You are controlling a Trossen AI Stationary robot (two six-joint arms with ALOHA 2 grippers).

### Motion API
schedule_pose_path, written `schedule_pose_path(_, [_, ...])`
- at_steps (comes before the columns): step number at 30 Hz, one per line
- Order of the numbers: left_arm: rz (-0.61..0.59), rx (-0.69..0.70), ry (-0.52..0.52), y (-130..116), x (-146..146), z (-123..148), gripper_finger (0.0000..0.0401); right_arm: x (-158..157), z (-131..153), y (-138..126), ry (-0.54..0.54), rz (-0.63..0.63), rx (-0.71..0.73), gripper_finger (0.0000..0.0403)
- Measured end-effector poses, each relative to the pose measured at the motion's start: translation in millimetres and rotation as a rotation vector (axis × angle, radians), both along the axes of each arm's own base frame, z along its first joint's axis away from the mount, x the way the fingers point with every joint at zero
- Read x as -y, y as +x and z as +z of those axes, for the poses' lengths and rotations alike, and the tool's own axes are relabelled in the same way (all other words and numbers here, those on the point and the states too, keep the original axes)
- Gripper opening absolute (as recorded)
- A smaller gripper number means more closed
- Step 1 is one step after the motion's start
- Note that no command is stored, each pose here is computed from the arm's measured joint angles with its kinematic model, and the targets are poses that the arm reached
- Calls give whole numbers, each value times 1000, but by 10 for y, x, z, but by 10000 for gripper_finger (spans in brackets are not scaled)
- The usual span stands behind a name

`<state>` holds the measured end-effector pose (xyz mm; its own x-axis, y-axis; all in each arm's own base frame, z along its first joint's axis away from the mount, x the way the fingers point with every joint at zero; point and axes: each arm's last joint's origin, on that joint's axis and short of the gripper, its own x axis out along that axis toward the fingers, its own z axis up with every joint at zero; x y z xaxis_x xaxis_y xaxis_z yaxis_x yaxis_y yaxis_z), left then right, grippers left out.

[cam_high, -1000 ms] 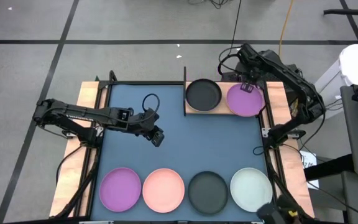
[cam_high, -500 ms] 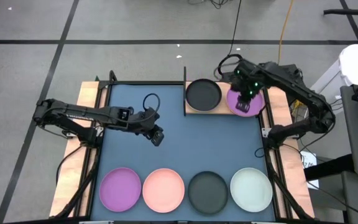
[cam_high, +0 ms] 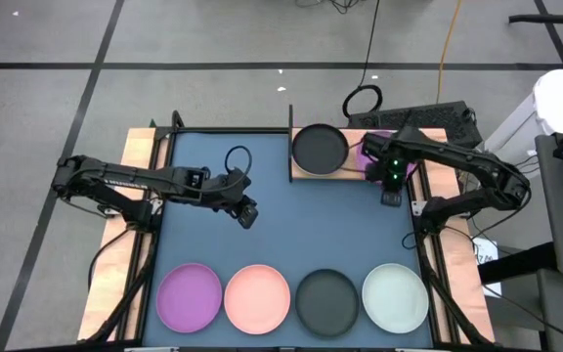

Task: Place and stack plates onto a shelf
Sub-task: Adjust the stacked plates on the shelf

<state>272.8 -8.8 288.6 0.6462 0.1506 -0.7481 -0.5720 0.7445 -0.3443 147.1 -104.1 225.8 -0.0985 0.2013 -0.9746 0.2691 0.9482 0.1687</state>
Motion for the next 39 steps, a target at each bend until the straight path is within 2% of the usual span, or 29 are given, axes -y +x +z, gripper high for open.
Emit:
schedule_pose_path(2, [0, 0, 0, 0, 0, 1, 44, -15, -70, -25, 2, 9, -19, 2])
schedule_pose_path(7, [-10, -2, 9, 0, 0, 1, 44, -2, -206, -49, -72, 47, -50, 1])
schedule_pose_path(12, [-9, -2, 14, 0, -1, 1, 44, 14, -268, -39, -106, 54, -36, 0])
schedule_pose_path(18, [-9, -2, 14, 0, -1, 1, 44, 63, -284, -8, -200, 56, -34, 0])
schedule_pose_path(39, [-8, -2, 16, 0, -2, 1, 44, 163, -304, 117, -311, 43, 67, 0])
